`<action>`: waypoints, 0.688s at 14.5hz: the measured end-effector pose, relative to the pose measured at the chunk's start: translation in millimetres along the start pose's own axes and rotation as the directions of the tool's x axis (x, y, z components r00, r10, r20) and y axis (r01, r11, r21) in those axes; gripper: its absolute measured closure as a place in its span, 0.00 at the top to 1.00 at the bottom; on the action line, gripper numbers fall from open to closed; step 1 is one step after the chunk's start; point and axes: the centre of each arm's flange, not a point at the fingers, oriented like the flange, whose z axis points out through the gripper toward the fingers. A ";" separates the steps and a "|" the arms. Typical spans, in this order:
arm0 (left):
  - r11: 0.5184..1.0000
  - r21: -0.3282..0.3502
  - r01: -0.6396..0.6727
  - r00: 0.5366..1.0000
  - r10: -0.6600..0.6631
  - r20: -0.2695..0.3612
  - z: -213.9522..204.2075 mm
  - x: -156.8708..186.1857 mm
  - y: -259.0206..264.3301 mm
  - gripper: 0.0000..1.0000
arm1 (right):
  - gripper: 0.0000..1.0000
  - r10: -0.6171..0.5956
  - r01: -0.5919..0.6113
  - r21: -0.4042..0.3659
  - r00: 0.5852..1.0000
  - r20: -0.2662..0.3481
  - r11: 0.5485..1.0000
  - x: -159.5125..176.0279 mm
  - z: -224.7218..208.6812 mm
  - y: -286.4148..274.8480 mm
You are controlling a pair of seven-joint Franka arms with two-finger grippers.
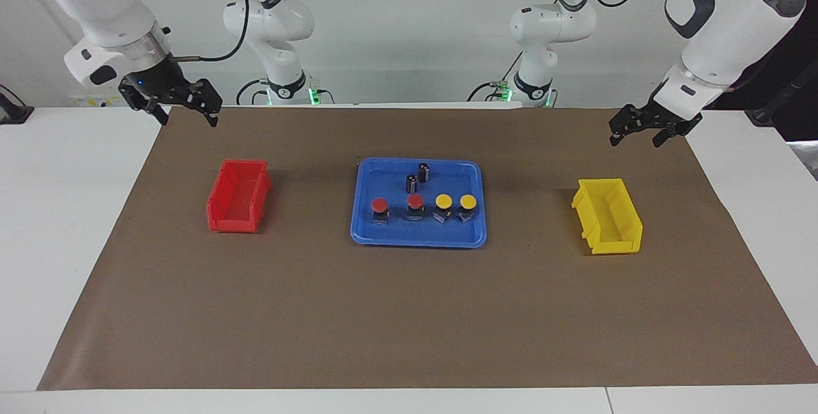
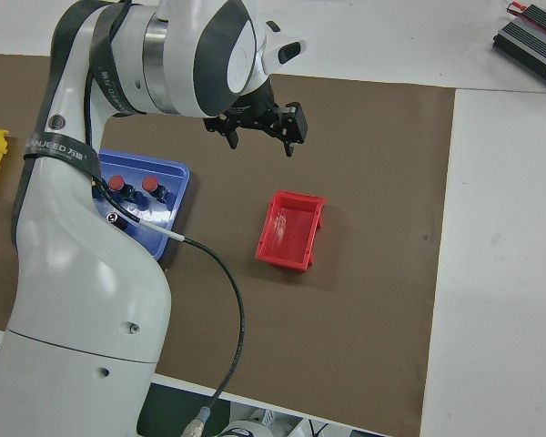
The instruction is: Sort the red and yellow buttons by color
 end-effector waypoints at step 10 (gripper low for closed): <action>1.000 0.000 0.000 1.000 0.000 0.000 0.0 0.0 0.0 1.00 | 1.00 -0.052 0.052 -0.002 0.999 -0.012 0.999 0.8 -2.8 -8.0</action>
